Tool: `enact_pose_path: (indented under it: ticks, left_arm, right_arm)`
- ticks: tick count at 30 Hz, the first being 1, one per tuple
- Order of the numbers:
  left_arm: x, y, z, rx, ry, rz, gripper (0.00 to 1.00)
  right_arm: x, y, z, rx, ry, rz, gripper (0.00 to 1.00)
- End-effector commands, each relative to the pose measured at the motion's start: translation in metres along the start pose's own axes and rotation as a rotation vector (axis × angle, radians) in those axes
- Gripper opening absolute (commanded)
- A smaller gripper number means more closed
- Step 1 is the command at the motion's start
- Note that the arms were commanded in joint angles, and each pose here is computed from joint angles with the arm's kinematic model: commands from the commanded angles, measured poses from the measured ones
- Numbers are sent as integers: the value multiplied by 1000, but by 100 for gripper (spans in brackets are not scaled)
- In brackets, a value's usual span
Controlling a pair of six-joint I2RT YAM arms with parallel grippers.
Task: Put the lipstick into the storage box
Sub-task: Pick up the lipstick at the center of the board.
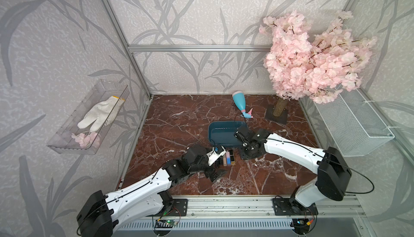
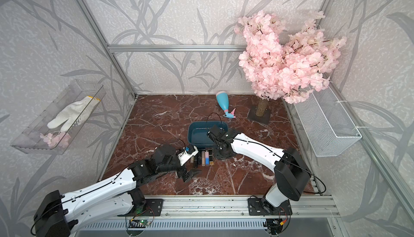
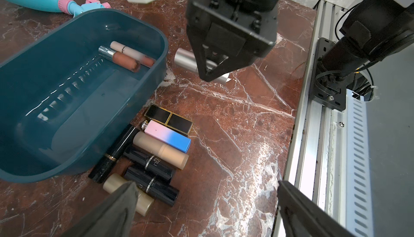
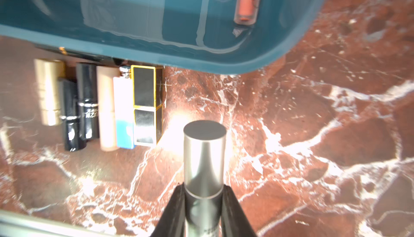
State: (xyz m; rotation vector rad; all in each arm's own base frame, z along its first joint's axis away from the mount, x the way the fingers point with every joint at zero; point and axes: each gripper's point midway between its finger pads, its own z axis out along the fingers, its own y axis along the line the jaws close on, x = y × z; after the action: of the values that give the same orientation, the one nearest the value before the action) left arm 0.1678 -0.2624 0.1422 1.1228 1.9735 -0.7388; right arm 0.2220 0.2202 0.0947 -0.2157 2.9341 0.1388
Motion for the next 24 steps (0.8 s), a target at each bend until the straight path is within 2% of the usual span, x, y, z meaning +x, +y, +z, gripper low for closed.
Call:
enact_pose_path:
  ticks: [1,14,17,24]
  left_arm:
    - [-29,2,-5,-18,-79,12,100]
    - [-51,10,-19,-84,-108,60,100]
    - [-53,13,-20,-107,-108,64,100]
    - [-52,19,-16,-131,-80,76,100]
  right_arm:
    - [4,-12,-15,25,-7,22,17]
    - [-36,-7,-47,-67,-79,75,17]
    - [-48,-7,-48,-77,-81,99,17]
    - [-78,7,-39,-84,-55,61,18]
